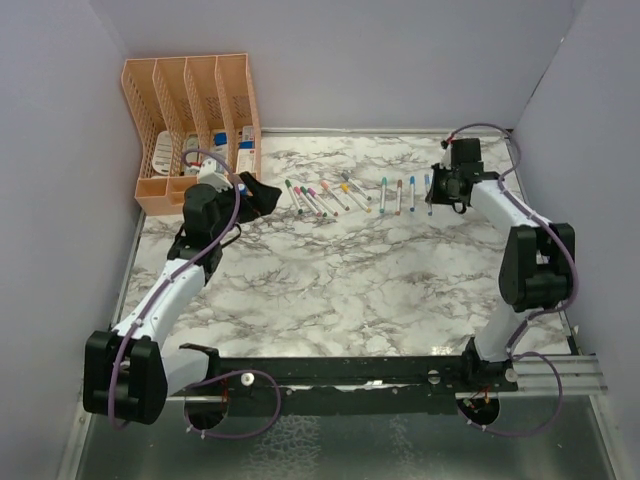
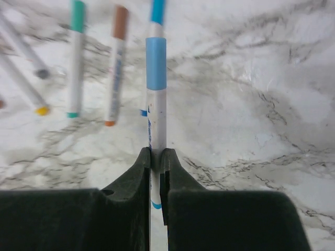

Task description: Open the pen caps

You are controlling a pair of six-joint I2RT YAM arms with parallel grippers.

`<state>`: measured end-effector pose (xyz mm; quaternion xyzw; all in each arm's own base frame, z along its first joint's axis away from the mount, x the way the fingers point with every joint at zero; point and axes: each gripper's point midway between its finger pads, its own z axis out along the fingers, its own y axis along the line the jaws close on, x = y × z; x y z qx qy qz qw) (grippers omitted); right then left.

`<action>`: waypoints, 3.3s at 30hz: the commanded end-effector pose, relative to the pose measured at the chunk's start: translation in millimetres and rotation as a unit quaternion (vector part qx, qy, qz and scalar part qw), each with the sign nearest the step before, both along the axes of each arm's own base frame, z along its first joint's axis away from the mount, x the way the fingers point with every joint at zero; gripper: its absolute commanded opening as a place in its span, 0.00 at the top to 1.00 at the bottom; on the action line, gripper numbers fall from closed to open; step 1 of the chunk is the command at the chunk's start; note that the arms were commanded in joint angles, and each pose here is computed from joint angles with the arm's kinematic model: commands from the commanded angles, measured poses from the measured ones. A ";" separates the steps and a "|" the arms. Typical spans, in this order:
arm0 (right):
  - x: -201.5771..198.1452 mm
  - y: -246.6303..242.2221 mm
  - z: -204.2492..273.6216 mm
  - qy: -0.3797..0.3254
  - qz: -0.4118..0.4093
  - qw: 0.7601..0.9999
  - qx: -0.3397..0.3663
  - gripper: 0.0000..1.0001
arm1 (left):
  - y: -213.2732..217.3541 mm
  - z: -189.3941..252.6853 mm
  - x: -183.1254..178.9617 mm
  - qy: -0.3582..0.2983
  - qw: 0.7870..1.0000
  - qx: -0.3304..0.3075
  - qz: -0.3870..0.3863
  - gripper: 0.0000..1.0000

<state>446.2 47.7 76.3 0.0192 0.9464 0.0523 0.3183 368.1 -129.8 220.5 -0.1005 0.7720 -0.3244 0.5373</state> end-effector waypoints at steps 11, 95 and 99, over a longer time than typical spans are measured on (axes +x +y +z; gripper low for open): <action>-60.8 131.0 144.8 -0.194 0.283 0.924 0.171 0.99 | -106.3 54.4 10.8 -0.032 0.982 -0.122 -0.142 0.11; -116.6 248.1 145.3 -0.183 0.388 0.882 0.193 0.99 | -199.7 24.8 -11.4 0.001 0.976 -0.116 -0.186 1.00; -120.5 241.4 137.9 -0.172 0.385 0.889 0.180 0.99 | -183.7 24.4 3.1 -0.004 0.985 -0.100 -0.142 1.00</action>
